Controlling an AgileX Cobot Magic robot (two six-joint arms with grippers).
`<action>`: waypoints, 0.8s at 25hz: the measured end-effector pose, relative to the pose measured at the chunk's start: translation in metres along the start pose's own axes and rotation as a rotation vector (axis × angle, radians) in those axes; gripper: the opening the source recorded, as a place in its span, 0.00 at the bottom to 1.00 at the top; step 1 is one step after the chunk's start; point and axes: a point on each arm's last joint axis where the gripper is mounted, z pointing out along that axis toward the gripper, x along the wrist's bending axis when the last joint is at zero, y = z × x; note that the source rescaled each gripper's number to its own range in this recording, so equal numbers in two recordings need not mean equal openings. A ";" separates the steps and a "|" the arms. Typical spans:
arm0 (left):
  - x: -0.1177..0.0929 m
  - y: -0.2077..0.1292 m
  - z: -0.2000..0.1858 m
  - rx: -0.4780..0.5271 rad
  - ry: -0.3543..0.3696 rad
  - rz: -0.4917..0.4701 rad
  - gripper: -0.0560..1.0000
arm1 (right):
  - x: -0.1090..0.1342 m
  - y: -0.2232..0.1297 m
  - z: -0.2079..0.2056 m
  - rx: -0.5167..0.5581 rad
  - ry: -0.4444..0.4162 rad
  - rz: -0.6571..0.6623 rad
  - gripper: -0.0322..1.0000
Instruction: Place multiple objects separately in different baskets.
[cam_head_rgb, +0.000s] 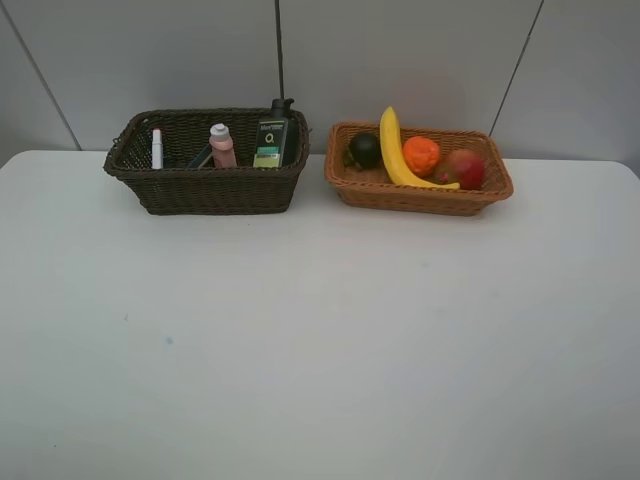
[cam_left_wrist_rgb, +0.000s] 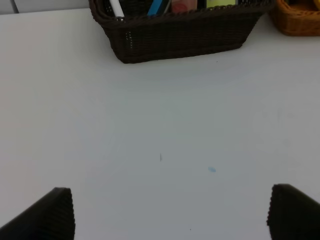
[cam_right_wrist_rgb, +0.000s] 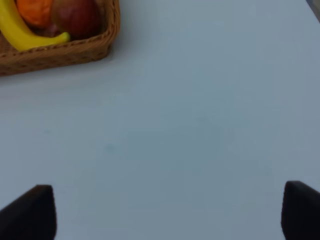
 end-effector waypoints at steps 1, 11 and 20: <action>0.000 0.000 0.000 0.000 0.000 0.000 0.96 | -0.002 -0.006 -0.006 -0.024 0.004 0.005 1.00; 0.000 0.000 0.000 0.000 0.000 0.000 0.96 | -0.013 -0.040 -0.039 -0.243 0.040 -0.014 1.00; 0.000 0.000 0.000 0.000 0.000 0.000 0.96 | -0.012 -0.048 -0.018 -0.201 0.034 -0.025 1.00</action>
